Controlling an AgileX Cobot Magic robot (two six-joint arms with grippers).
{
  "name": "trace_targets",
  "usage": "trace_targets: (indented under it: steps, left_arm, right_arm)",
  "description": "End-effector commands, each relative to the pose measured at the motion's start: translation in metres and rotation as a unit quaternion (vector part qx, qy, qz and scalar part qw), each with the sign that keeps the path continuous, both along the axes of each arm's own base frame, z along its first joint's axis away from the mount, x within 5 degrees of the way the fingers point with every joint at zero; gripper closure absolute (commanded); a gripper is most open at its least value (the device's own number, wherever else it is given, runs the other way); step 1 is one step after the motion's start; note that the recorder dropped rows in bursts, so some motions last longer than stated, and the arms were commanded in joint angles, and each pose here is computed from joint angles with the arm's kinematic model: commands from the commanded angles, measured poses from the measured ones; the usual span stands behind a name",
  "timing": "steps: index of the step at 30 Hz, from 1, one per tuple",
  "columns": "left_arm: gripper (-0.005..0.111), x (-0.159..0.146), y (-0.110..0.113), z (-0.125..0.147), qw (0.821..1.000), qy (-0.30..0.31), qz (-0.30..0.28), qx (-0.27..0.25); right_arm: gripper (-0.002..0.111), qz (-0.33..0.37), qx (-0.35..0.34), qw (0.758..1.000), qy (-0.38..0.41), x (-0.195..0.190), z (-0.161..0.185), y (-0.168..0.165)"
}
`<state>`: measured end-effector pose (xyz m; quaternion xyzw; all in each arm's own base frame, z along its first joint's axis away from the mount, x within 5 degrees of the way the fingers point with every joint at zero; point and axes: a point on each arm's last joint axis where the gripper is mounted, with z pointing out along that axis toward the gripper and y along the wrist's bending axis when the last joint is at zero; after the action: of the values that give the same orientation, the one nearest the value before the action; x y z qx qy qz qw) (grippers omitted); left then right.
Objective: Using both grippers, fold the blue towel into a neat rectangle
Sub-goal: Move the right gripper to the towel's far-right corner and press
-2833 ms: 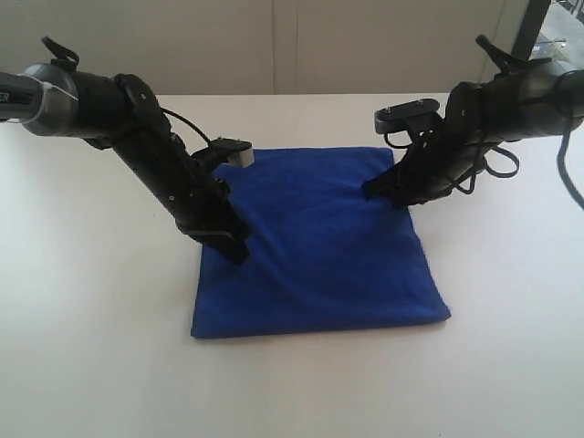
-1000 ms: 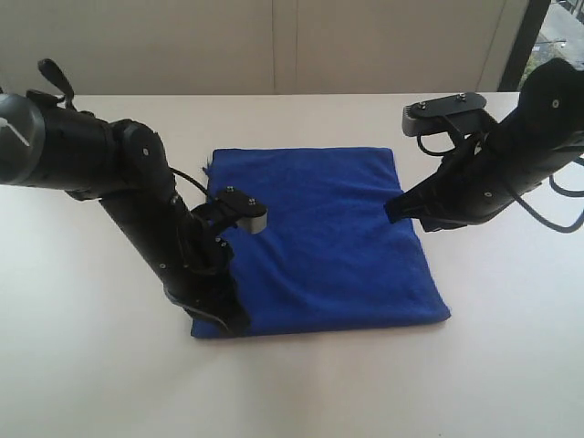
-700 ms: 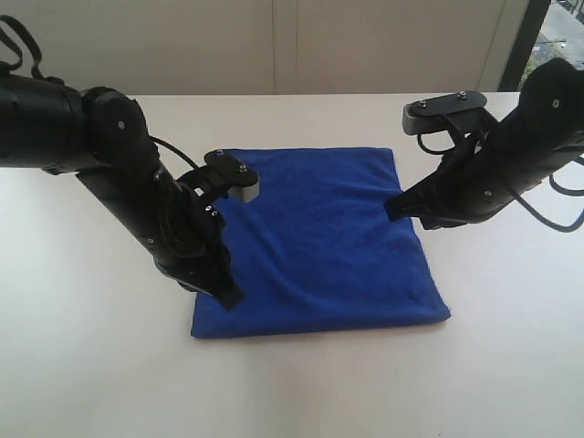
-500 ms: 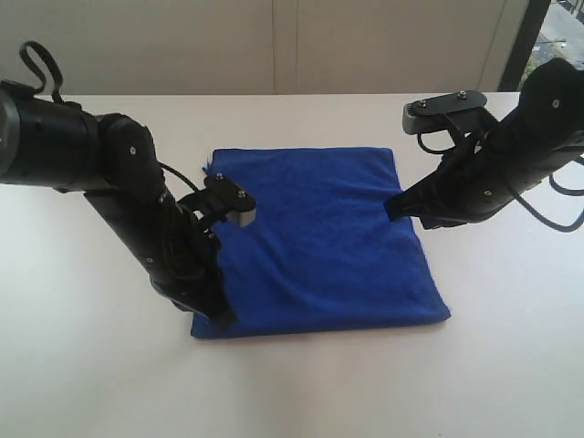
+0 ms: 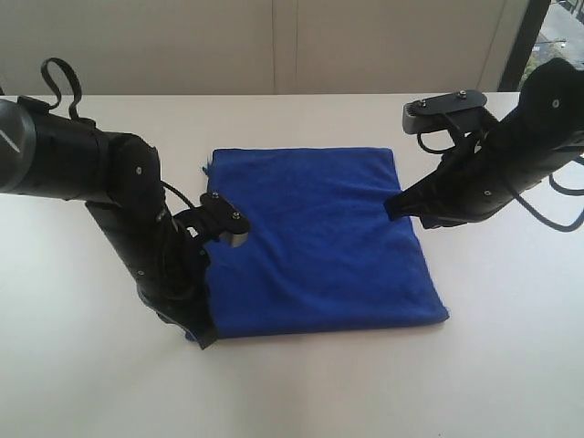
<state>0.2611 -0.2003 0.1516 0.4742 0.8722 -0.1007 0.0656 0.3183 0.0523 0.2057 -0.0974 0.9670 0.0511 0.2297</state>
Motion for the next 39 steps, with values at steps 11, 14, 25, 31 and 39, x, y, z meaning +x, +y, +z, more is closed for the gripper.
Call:
trace_targets:
  steps: [11,14,25,31,39]
  left_arm:
    - [0.107,-0.004,0.007,-0.001,0.999,0.017,0.000,0.033]
    - [0.107,-0.004,0.007,0.001,0.999,0.014,0.000,0.030]
    - [0.107,-0.006,0.007,0.045,0.998,-0.056,0.017,-0.027]
    - [0.107,0.000,0.000,0.030,0.997,-0.047,0.045,-0.048]
    - [0.107,0.003,-0.004,0.011,0.997,-0.022,0.056,-0.041]
  right_arm:
    - [0.108,0.001,0.003,1.000,-0.009,-0.001,0.003,0.001]
    - [0.108,-0.001,0.004,1.000,-0.018,0.001,0.004,0.001]
    - [0.108,-0.028,0.025,0.996,-0.078,0.041,0.029,0.005]
    - [0.108,-0.037,0.020,0.992,-0.117,0.095,-0.010,0.009]
    - [0.108,-0.062,0.013,0.990,-0.124,0.127,-0.064,-0.004]
